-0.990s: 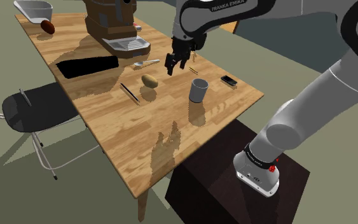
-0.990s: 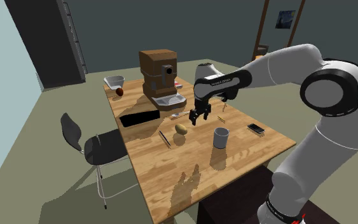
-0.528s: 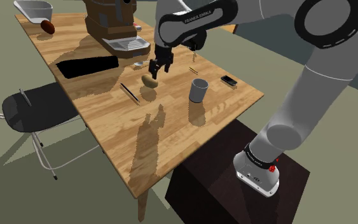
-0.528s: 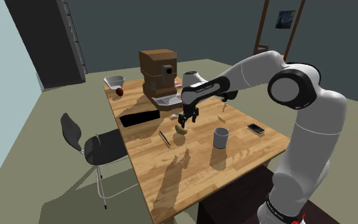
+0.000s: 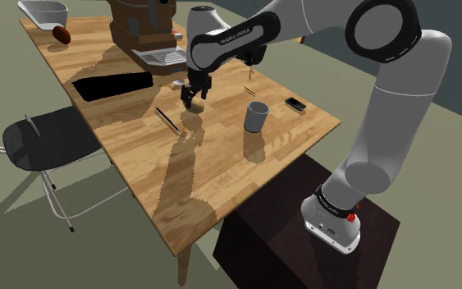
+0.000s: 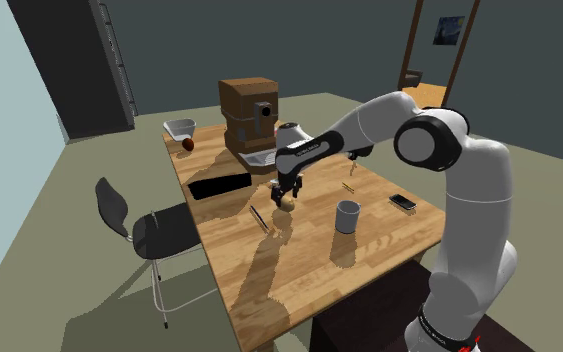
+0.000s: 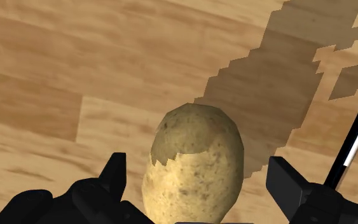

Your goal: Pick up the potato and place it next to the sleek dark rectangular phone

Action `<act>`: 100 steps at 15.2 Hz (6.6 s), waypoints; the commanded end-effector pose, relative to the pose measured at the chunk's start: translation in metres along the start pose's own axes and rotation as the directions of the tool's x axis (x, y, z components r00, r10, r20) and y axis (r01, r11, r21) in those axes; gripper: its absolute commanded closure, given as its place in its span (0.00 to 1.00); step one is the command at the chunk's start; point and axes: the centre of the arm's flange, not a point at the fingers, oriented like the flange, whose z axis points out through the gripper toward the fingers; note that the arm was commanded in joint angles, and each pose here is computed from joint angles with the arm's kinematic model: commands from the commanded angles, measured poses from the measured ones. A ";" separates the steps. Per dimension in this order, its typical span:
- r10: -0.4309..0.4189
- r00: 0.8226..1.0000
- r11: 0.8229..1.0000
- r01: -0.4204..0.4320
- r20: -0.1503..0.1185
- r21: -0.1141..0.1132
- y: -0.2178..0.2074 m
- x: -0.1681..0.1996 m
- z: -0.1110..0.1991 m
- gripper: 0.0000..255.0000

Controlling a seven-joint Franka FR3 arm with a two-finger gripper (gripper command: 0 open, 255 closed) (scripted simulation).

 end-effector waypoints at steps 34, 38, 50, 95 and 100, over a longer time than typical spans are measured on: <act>0.000 1.000 1.000 0.000 -0.001 0.000 0.002 0.004 -0.045 1.00; 0.000 1.000 1.000 0.000 -0.001 0.000 0.003 0.004 -0.066 1.00; 0.000 1.000 1.000 0.000 -0.001 0.000 0.046 -0.026 -0.108 1.00; 0.000 1.000 1.000 0.000 -0.001 0.000 0.260 -0.195 0.013 1.00; 0.000 1.000 1.000 0.000 -0.001 0.000 0.260 -0.195 0.013 1.00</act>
